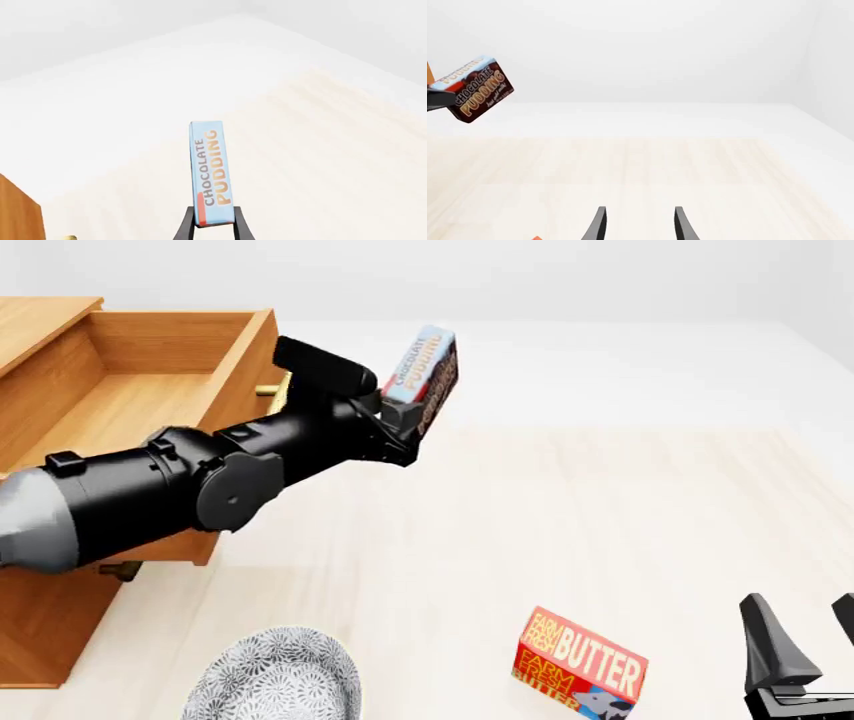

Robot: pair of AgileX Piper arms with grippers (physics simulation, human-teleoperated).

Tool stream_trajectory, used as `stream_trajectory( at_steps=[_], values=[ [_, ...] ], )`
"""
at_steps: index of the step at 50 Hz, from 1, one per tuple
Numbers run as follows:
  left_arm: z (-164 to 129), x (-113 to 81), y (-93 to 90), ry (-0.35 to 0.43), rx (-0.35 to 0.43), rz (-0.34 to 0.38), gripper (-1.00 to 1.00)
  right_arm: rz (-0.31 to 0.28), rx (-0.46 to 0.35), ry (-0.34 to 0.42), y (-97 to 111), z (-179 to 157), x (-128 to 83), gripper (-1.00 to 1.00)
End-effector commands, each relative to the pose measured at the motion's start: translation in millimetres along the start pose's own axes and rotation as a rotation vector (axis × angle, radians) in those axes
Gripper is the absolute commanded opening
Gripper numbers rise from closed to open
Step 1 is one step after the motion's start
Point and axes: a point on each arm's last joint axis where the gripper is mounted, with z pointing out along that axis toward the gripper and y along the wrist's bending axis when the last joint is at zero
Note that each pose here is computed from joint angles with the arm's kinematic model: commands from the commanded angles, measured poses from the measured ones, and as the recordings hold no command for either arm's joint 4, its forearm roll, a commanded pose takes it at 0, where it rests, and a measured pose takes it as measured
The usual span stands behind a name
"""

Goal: Put the chocolate pudding in the top drawer of the cabinet and close it.

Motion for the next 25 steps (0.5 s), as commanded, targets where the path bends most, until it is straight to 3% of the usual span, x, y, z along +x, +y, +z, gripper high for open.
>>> stream_trajectory(
  at_steps=[1, 7, 8, 25],
  values=[
    [-18.5, -25.7, 9.4, -0.047, -0.028, 0.043, -1.0, 0.0, 0.0, 0.0, 0.0, 0.0, 0.0, 1.0],
    [-32.1, -39.2, 8.2, -0.078, -0.025, 0.024, -1.0, 0.0, 0.0, 0.0, 0.0, 0.0, 0.0, 1.0],
    [-30.5, -40.6, 13.1, -0.057, -0.04, 0.051, -1.0, 0.0, 0.0, 0.0, 0.0, 0.0, 0.0, 1.0],
    [-50.4, -60.7, 36.5, -0.043, -0.114, 0.091, -1.0, 0.0, 0.0, 0.0, 0.0, 0.0, 0.0, 1.0]
  ],
)
